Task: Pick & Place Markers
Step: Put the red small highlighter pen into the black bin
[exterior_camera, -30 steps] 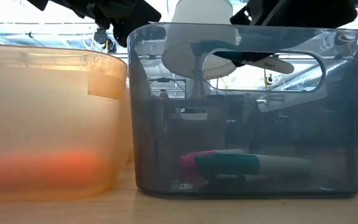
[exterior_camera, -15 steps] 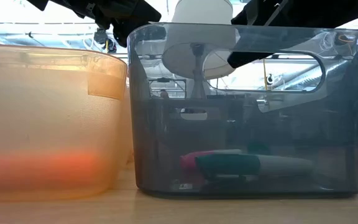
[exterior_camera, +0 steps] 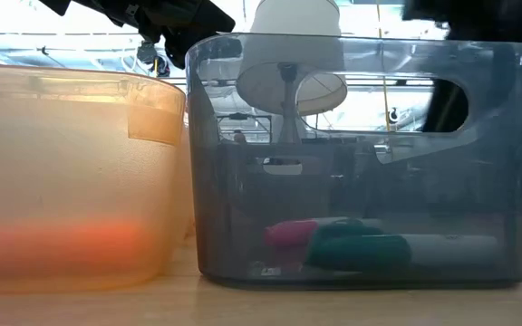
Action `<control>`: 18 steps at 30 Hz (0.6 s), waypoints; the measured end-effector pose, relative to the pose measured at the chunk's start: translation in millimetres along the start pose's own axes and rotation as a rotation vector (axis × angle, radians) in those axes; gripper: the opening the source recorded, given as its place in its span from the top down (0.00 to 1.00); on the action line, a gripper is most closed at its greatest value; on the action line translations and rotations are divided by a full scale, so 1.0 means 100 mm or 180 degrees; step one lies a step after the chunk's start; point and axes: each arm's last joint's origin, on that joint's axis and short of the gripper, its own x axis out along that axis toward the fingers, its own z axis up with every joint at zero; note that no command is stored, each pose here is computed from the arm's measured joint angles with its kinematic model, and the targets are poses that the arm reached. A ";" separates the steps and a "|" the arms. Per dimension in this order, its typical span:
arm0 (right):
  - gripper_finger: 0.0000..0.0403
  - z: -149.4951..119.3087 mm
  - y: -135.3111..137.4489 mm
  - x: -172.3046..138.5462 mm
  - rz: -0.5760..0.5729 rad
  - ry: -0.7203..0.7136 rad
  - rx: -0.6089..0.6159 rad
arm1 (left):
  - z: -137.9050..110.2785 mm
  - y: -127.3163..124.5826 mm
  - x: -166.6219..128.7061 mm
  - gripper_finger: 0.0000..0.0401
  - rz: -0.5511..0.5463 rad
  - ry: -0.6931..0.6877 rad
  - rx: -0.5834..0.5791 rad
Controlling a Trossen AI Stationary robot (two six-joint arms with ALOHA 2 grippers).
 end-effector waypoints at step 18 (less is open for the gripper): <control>0.67 -1.23 -0.95 0.15 -0.0746 0.0396 0.1491 | 0.00 0.00 0.00 0.38 0.0000 -0.0002 0.0001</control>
